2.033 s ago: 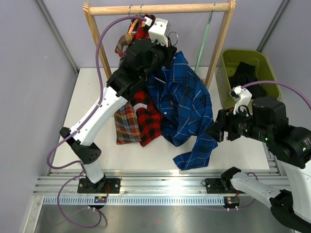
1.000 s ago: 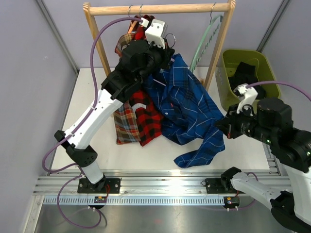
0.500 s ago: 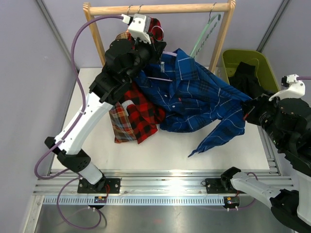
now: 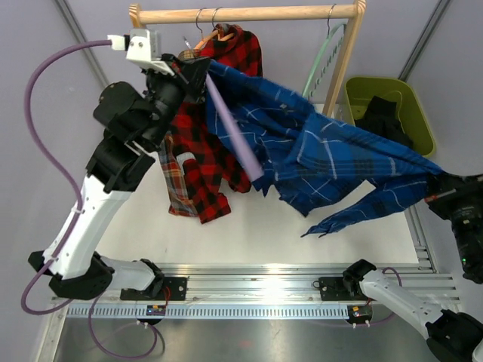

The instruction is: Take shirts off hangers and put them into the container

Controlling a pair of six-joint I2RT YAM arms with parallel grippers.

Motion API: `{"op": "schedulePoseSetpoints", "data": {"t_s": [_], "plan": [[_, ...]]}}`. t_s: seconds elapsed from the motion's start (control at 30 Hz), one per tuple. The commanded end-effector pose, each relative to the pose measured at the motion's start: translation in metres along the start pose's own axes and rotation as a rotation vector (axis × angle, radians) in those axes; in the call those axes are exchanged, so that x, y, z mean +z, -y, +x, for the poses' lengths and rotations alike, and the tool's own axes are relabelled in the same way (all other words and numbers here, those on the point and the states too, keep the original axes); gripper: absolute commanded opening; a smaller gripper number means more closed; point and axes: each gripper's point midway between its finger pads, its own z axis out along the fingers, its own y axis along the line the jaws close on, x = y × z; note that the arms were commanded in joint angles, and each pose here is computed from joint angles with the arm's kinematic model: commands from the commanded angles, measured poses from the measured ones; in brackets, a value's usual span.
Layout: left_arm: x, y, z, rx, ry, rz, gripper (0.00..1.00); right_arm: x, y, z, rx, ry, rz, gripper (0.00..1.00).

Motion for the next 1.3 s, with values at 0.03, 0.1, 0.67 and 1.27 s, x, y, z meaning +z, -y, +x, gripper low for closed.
{"op": "schedulePoseSetpoints", "data": {"t_s": [0.03,0.1,0.67,1.27], "plan": [[-0.040,-0.065,-0.059,0.083,0.186,-0.260,0.00,-0.039,0.101,-0.032,-0.124,0.177,0.335,0.00],[-0.044,-0.065,-0.047,0.072,0.163,-0.248,0.00,-0.037,0.100,-0.032,-0.131,0.179,0.343,0.00],[-0.098,0.075,0.068,-0.396,-0.317,0.342,0.00,0.048,0.006,0.100,-0.444,-0.274,0.022,0.00],[-0.150,0.146,0.093,-0.639,-0.531,0.594,0.00,0.076,-0.011,0.145,-0.541,-0.412,-0.002,0.08]]}}
